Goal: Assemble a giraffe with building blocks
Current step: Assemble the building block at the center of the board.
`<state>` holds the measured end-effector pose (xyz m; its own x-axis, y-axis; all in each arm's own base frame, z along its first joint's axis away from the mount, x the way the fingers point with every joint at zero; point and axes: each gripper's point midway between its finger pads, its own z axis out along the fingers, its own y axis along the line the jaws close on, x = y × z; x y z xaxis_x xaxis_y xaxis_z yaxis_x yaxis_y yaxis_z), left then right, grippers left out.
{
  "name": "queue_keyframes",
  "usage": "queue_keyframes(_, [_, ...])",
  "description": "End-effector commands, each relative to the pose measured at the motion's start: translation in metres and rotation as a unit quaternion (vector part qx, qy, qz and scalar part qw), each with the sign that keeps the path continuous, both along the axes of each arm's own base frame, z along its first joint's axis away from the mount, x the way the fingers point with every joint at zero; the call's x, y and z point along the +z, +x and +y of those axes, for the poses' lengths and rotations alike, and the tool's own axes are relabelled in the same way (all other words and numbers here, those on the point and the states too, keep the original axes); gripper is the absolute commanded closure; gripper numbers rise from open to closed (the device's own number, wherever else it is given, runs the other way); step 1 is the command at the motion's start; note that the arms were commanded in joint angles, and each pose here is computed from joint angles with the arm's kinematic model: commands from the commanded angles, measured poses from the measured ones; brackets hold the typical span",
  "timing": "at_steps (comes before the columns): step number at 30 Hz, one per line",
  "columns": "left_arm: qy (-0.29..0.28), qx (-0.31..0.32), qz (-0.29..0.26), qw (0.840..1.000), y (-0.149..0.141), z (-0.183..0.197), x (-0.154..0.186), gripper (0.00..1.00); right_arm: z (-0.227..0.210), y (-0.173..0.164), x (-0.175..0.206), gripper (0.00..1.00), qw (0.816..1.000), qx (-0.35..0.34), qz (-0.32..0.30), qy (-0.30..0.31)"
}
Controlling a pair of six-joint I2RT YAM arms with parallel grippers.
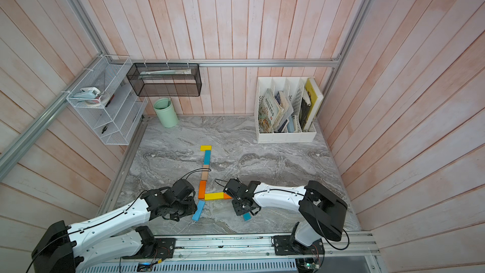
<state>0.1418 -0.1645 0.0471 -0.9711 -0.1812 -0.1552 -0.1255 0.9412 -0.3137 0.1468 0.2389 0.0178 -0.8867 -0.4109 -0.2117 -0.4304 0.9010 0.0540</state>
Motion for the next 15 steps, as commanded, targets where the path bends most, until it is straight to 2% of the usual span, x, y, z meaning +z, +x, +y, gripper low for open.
queue_keyframes(1, [0.004, 0.002, 0.002, 1.0, -0.0001, 0.0022, -0.0047, 0.6, 0.0038, 0.0084, 0.0026, 0.64, 1.0, 0.0, -0.009, -0.001])
queue_keyframes(15, [0.003, 0.002, 0.002, 1.0, 0.0006, 0.0024, -0.0037, 0.6, 0.0056, 0.0148, 0.0008, 0.64, 1.0, 0.001, -0.011, 0.0])
